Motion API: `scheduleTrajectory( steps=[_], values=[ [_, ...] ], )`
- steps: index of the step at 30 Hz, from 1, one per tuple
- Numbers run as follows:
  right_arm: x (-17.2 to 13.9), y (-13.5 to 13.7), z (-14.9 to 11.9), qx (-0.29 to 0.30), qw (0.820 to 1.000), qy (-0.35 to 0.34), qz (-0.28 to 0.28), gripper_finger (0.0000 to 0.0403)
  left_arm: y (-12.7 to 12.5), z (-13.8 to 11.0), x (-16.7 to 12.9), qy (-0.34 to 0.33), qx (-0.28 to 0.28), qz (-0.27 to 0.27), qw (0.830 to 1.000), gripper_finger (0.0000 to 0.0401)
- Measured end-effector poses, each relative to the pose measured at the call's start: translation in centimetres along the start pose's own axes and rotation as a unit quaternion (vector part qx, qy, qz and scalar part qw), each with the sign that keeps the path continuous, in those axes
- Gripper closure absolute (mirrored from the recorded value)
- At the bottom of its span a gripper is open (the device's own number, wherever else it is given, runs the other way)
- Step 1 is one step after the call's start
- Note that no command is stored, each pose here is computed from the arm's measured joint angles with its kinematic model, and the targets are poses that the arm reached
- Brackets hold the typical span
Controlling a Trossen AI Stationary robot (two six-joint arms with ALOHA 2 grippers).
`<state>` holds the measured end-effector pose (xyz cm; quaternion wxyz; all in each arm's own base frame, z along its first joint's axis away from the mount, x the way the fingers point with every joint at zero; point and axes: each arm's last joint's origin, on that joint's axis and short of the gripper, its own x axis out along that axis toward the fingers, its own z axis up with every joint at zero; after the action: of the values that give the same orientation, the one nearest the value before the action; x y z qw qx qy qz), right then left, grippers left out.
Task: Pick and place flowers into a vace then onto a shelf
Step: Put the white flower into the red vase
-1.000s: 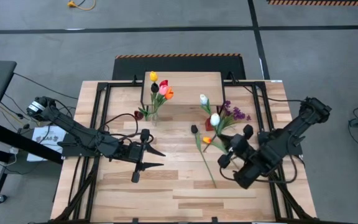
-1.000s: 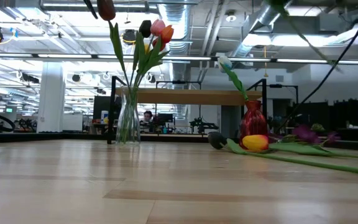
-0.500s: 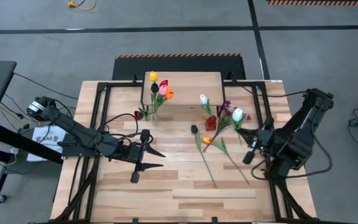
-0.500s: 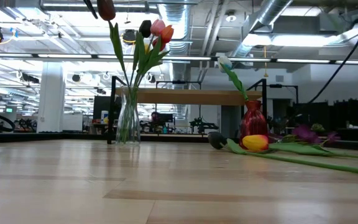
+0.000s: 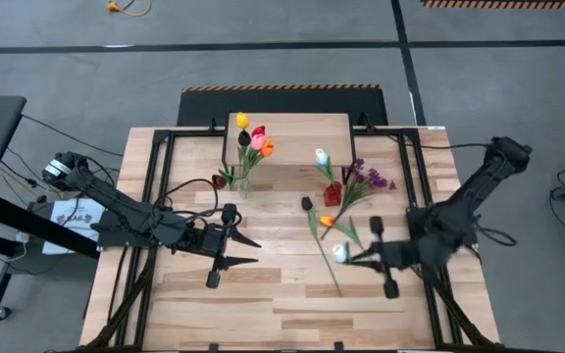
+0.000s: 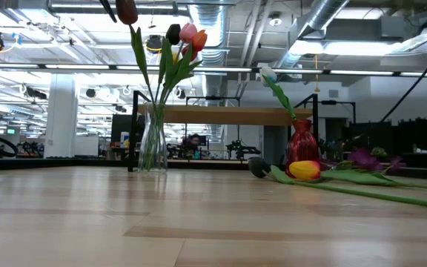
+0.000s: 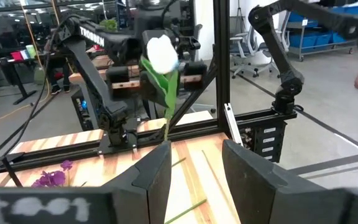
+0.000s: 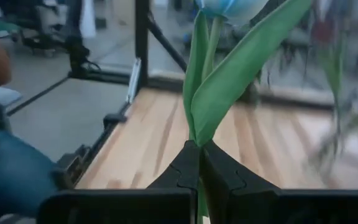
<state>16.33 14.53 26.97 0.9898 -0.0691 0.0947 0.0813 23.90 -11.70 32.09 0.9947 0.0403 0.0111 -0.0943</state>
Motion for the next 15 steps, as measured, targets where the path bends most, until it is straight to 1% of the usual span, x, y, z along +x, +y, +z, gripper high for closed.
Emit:
scheduleTrajectory(
  steps=[4, 8, 12, 15],
  values=[
    [1.7, -2.8, -0.2, -0.077, 0.995, -0.062, 0.009, 0.0403, 0.0, 0.0, 0.0, -0.001, -0.011, 0.000, 1.000, 0.0266],
    [1.6, -6.0, 0.7, -0.135, 0.983, -0.118, 0.026, 0.0403, 0.0, 0.0, 0.0, -0.001, -0.014, 0.001, 1.000, 0.0266],
    [0.1, -9.0, 1.0, -0.151, 0.977, -0.148, 0.018, 0.0403, 0.0, 0.0, 0.0, -0.001, -0.014, 0.001, 1.000, 0.0266],
    [-1.5, -11.0, 0.8, -0.148, 0.976, -0.160, 0.004, 0.0403, 0.0, 0.0, 0.0, -0.001, -0.014, 0.001, 1.000, 0.0266]
  ],
)
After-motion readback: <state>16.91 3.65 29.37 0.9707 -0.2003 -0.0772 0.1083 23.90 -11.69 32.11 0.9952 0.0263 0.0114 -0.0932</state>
